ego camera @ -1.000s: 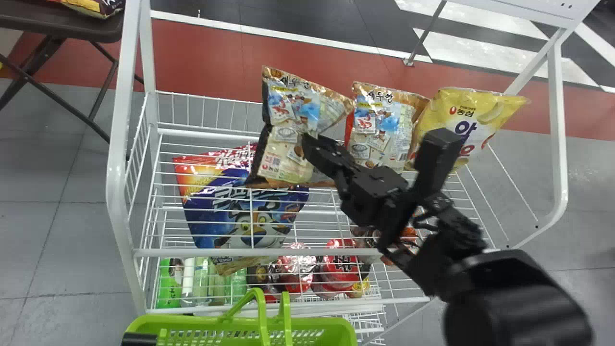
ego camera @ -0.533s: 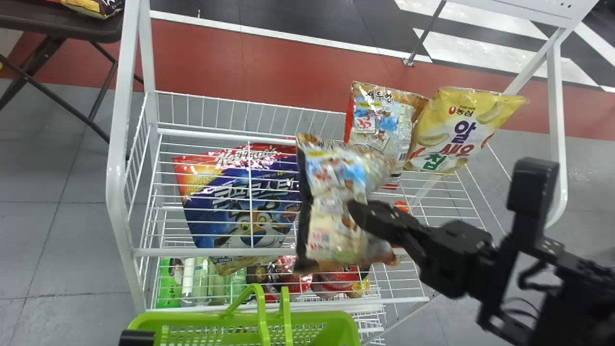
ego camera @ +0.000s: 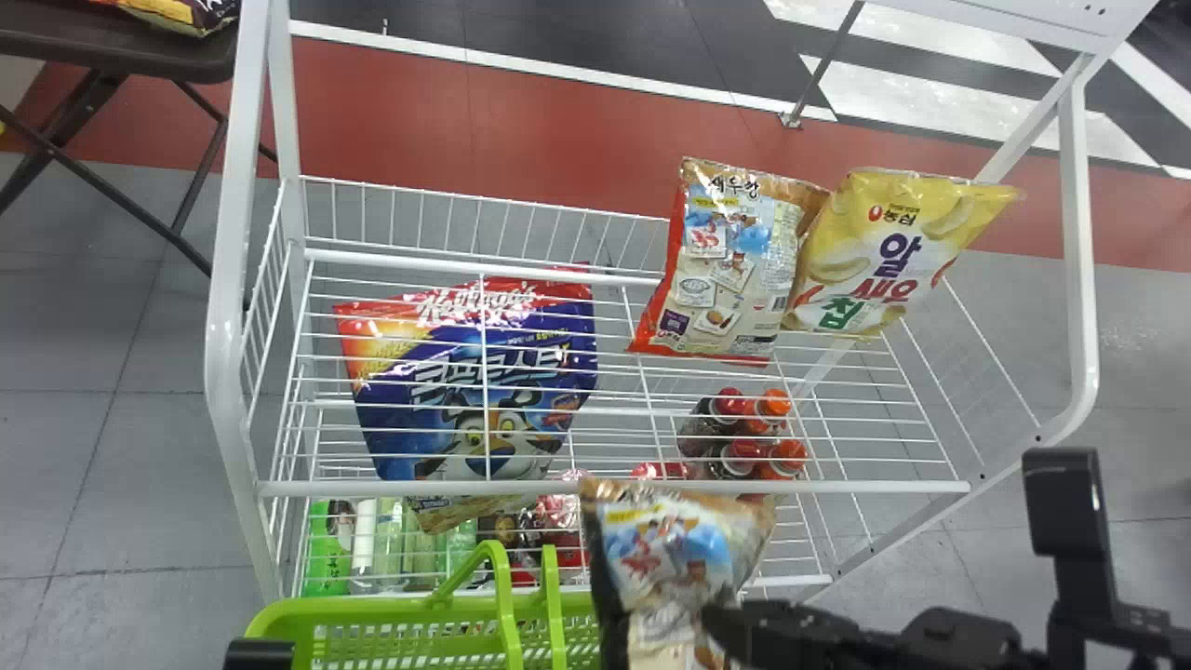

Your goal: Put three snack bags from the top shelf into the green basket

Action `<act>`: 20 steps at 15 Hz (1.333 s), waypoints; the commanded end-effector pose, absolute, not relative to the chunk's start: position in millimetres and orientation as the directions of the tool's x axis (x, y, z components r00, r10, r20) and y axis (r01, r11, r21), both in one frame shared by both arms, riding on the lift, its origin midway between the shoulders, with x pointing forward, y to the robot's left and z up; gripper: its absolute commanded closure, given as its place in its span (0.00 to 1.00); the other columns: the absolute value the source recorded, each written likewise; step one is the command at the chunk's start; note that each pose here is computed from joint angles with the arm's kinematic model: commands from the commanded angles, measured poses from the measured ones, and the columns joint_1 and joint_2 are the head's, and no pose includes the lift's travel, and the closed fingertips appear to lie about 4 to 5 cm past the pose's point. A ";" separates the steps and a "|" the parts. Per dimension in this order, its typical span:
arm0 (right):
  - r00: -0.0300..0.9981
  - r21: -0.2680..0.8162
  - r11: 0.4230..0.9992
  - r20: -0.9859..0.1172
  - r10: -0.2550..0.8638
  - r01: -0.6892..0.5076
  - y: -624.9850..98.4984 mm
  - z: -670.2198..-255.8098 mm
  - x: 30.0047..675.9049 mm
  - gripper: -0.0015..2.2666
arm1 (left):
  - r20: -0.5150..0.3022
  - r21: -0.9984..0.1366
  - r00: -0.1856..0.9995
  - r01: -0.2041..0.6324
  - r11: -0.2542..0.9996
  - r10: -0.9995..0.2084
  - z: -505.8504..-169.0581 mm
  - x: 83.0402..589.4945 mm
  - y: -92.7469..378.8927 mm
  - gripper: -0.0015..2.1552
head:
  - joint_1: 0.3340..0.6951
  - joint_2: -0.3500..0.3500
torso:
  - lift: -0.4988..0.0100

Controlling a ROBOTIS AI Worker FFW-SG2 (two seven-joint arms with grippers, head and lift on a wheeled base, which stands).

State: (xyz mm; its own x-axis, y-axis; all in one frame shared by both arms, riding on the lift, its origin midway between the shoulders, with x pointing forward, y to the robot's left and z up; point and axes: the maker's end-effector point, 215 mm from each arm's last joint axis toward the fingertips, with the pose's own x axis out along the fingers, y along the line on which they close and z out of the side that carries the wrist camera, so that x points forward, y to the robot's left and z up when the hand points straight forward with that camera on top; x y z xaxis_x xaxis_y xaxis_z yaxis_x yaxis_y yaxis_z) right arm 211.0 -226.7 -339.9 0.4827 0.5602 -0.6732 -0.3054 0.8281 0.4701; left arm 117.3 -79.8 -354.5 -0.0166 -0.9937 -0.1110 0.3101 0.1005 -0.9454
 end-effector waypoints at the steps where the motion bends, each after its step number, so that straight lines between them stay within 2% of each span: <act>1: 0.406 0.539 0.789 -0.677 0.614 -0.295 -205.9 -356.3 186.0 0.99 | -0.111 -0.945 -0.014 0.311 0.101 -0.994 -354.4 118.3 -80.2 0.99 | 1.00 0.00 | 0.88; 6: 0.199 0.621 0.736 -0.712 0.673 -0.269 -153.8 -421.6 143.3 0.99 | -0.103 -0.945 -0.013 0.315 0.094 -0.995 -350.1 117.0 -79.8 0.99 | 1.00 0.00 | 0.88; 8: 0.200 0.624 0.725 -0.702 0.684 -0.290 -143.3 -445.7 153.0 0.99 | -0.102 -0.944 -0.012 0.316 0.093 -0.995 -349.4 116.9 -79.7 0.99 | 1.00 0.00 | 0.88; 10: 0.243 0.582 0.739 -0.704 0.667 -0.340 -141.5 -472.9 173.5 0.99 | -0.103 -0.944 -0.014 0.315 0.093 -0.995 -349.1 116.4 -79.6 0.99 | 1.00 0.00 | 0.88; 13: 0.316 0.585 0.700 -0.629 0.711 -0.410 -123.3 -492.1 205.8 0.99 | -0.102 -0.943 -0.012 0.319 0.093 -0.995 -347.6 117.0 -79.6 0.99 | 1.00 0.00 | 0.88; 15: 0.310 0.590 0.688 -0.620 0.721 -0.423 -113.3 -500.9 208.6 0.99 | -0.103 -0.943 -0.015 0.319 0.093 -0.995 -347.7 116.6 -80.0 0.99 | 1.00 0.00 | 0.88; 16: 0.284 0.587 0.701 -0.648 0.706 -0.404 -116.7 -507.8 201.4 0.88 | -0.103 -0.943 -0.015 0.319 0.093 -0.995 -347.7 116.6 -80.0 0.99 | 1.00 0.00 | 0.88; 17: 0.249 0.577 0.719 -0.685 0.684 -0.387 -123.6 -512.5 192.8 0.55 | -0.100 -0.944 -0.015 0.317 0.090 -0.995 -347.3 116.5 -80.0 0.99 | 1.00 0.00 | 0.88; 18: 0.216 0.558 0.741 -0.725 0.655 -0.374 -133.1 -512.5 183.8 0.06 | -0.100 -0.944 -0.015 0.317 0.090 -0.995 -347.6 116.9 -80.0 0.99 | 1.00 0.00 | 0.88; 19: 0.187 0.549 0.754 -0.749 0.636 -0.361 -140.1 -509.7 174.1 0.00 | -0.099 -0.945 -0.016 0.315 0.089 -0.995 -347.7 116.6 -80.2 0.99 | 1.00 0.00 | 0.88; 20: 0.178 0.542 0.764 -0.763 0.622 -0.349 -146.7 -501.6 167.7 0.00 | -0.098 -0.945 -0.016 0.316 0.088 -0.995 -347.4 117.4 -80.3 0.99 | 1.00 0.00 | 0.88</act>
